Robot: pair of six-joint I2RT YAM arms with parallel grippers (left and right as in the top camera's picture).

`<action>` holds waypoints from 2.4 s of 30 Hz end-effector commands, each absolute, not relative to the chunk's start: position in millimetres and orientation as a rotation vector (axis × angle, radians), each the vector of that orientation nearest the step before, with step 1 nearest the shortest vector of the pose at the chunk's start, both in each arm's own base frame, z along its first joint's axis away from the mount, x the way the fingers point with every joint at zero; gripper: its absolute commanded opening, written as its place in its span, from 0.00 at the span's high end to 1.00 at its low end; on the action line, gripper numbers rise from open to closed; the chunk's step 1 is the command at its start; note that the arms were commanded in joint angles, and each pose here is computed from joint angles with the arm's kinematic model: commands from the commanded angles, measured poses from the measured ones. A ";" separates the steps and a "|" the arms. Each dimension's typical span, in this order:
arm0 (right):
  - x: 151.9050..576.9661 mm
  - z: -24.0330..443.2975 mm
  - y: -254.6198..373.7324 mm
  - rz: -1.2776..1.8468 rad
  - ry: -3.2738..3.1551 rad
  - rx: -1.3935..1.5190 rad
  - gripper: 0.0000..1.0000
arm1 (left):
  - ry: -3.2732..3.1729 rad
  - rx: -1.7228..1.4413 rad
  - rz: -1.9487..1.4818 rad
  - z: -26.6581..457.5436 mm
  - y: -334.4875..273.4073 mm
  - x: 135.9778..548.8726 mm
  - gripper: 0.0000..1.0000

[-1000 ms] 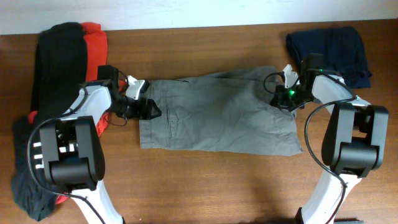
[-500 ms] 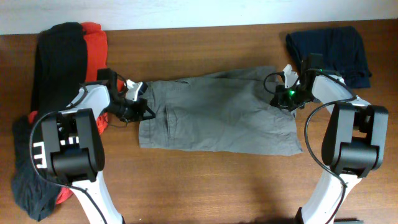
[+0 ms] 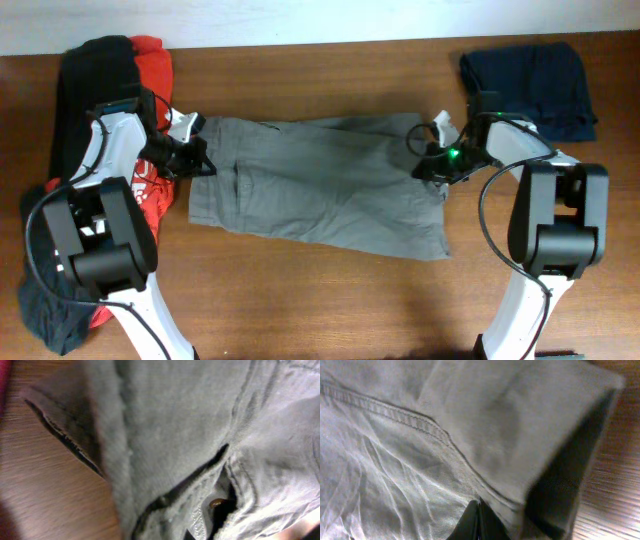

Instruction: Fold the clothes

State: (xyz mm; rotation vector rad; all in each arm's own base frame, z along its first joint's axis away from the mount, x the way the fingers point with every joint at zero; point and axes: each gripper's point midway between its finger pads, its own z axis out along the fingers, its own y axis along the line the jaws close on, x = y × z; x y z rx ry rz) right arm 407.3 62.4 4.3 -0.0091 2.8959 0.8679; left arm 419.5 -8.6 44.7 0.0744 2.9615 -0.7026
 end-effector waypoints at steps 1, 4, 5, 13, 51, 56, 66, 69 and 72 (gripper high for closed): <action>399.0 -5.9 84.9 0.888 2.936 -0.054 0.96 | 2.870 0.095 -0.575 88.8 6.3 430.7 0.99; 404.2 -6.0 94.5 0.877 2.923 -0.053 0.96 | 2.845 0.145 -0.573 100.7 -6.5 431.3 0.99; 406.2 -6.5 94.9 0.866 2.922 -0.038 0.96 | 2.838 0.174 -0.572 104.1 -14.4 431.5 1.00; 412.6 -12.6 86.5 0.754 2.939 0.026 0.96 | 2.750 0.521 -0.615 112.6 -112.0 432.8 1.00; 414.0 -14.1 83.9 0.722 2.941 0.024 0.96 | 2.379 0.930 -0.651 192.3 -314.4 417.7 0.99; 413.9 -14.3 84.1 0.722 2.942 0.023 0.96 | 2.393 0.961 -0.652 179.3 -326.1 413.2 0.99; 414.5 -14.7 82.8 0.711 2.942 0.024 0.96 | 2.421 0.904 -0.676 163.4 -335.7 420.9 0.01; 416.8 -14.1 83.1 0.711 2.931 0.020 0.96 | 2.403 0.879 -0.675 166.1 -333.0 429.2 0.01; 421.8 -6.8 83.3 0.742 2.909 0.024 0.96 | 2.404 0.831 -0.675 168.3 -325.2 438.6 0.01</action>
